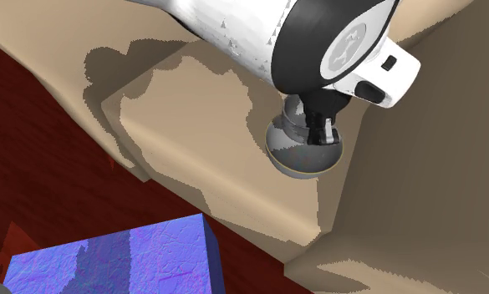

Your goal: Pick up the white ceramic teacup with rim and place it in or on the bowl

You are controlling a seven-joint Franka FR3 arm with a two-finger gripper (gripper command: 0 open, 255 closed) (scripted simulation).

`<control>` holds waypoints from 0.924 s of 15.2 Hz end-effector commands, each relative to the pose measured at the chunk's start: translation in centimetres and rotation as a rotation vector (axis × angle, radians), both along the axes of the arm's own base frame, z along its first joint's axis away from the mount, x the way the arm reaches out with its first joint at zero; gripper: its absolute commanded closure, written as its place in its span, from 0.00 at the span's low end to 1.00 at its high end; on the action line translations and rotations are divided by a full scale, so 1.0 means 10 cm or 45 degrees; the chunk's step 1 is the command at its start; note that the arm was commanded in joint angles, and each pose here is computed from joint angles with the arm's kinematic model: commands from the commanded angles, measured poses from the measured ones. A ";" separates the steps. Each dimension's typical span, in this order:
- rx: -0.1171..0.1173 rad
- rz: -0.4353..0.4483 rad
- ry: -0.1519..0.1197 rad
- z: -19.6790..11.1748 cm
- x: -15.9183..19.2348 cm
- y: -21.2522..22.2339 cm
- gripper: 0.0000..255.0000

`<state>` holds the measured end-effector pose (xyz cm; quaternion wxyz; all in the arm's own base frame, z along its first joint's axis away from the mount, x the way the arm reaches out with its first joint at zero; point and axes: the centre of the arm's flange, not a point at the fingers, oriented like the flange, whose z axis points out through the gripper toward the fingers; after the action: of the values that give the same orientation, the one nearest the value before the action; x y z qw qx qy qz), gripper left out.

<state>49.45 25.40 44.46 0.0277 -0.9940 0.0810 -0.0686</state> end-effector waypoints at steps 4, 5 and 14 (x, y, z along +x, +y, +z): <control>0.000 0.000 -0.001 -0.06 -0.01 -0.01 1.00; 0.000 0.000 -0.001 -0.06 -0.01 -0.01 1.00; 0.000 0.000 -0.001 -0.06 -0.01 -0.01 0.00</control>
<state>49.32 25.33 43.83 0.0279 -0.9939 0.0809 -0.0691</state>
